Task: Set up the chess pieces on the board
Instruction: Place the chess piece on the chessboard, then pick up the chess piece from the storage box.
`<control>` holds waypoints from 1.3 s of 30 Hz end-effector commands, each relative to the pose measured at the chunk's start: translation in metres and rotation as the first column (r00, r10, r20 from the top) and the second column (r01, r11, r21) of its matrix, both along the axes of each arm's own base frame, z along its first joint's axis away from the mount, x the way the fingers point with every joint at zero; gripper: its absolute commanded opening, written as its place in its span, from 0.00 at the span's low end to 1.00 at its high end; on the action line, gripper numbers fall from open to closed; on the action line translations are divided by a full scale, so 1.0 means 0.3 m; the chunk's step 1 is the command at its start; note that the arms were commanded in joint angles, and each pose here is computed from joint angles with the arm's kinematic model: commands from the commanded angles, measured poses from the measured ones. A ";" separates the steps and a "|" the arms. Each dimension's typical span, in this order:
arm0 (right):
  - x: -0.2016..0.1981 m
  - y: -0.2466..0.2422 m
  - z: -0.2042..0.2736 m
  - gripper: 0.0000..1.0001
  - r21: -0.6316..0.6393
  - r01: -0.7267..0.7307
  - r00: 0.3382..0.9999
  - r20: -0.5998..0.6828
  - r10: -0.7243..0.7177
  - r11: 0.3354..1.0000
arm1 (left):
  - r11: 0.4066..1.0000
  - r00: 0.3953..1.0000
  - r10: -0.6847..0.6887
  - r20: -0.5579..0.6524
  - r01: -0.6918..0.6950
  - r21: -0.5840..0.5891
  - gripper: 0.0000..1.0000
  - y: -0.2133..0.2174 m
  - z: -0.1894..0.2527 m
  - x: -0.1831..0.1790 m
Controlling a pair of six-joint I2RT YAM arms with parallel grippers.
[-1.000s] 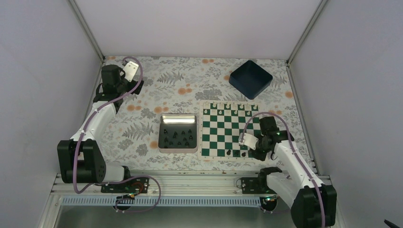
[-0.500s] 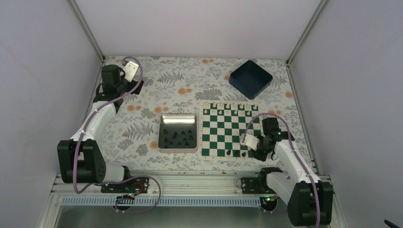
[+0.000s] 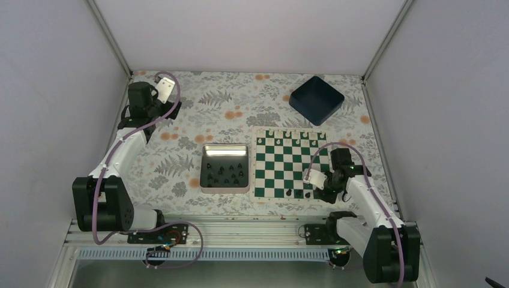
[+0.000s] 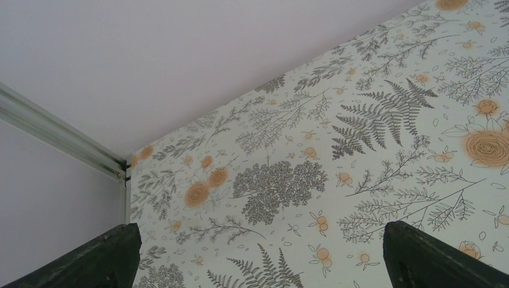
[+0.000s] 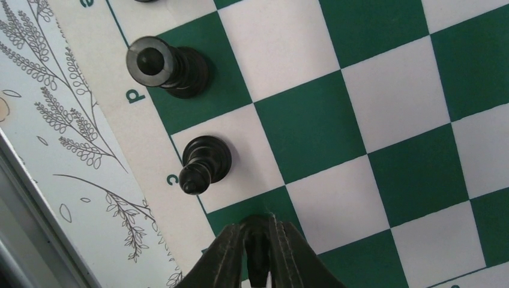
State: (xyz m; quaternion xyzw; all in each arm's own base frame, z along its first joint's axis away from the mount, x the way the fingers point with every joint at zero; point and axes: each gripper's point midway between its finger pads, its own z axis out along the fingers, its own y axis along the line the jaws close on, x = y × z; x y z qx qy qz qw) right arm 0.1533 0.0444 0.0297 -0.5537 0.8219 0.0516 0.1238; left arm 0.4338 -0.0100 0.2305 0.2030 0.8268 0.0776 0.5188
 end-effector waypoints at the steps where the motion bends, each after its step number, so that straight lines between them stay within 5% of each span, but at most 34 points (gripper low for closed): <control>1: -0.003 -0.005 -0.002 0.17 -0.002 -0.010 1.000 -0.001 0.010 1.000 | 1.000 1.000 -0.006 0.010 0.006 0.004 1.00 -0.006 0.018 0.006; 9: 0.027 -0.020 0.057 0.38 -0.033 -0.025 0.999 0.042 0.027 0.999 | 1.000 1.000 -0.009 0.007 0.009 0.006 1.00 -0.007 0.012 0.008; 16: 0.214 0.079 0.362 0.45 0.080 -0.082 0.988 0.136 0.070 0.993 | 1.000 1.000 -0.010 0.018 0.010 0.006 1.00 -0.007 0.026 0.003; 21: 0.393 0.320 0.589 0.47 0.147 -0.206 0.960 0.223 0.170 0.967 | 1.000 1.000 -0.011 0.028 0.011 0.004 1.00 -0.009 0.040 0.001; 28: 0.469 0.824 0.642 0.47 0.182 -0.416 0.888 0.290 0.356 0.891 | 1.000 0.999 -0.012 0.035 0.012 0.003 1.00 -0.009 0.048 -0.003; 39: 0.371 1.299 0.382 0.47 0.248 -0.555 0.832 0.191 0.521 0.794 | 1.000 0.999 -0.028 0.043 0.028 -0.007 1.00 -0.020 0.055 -0.009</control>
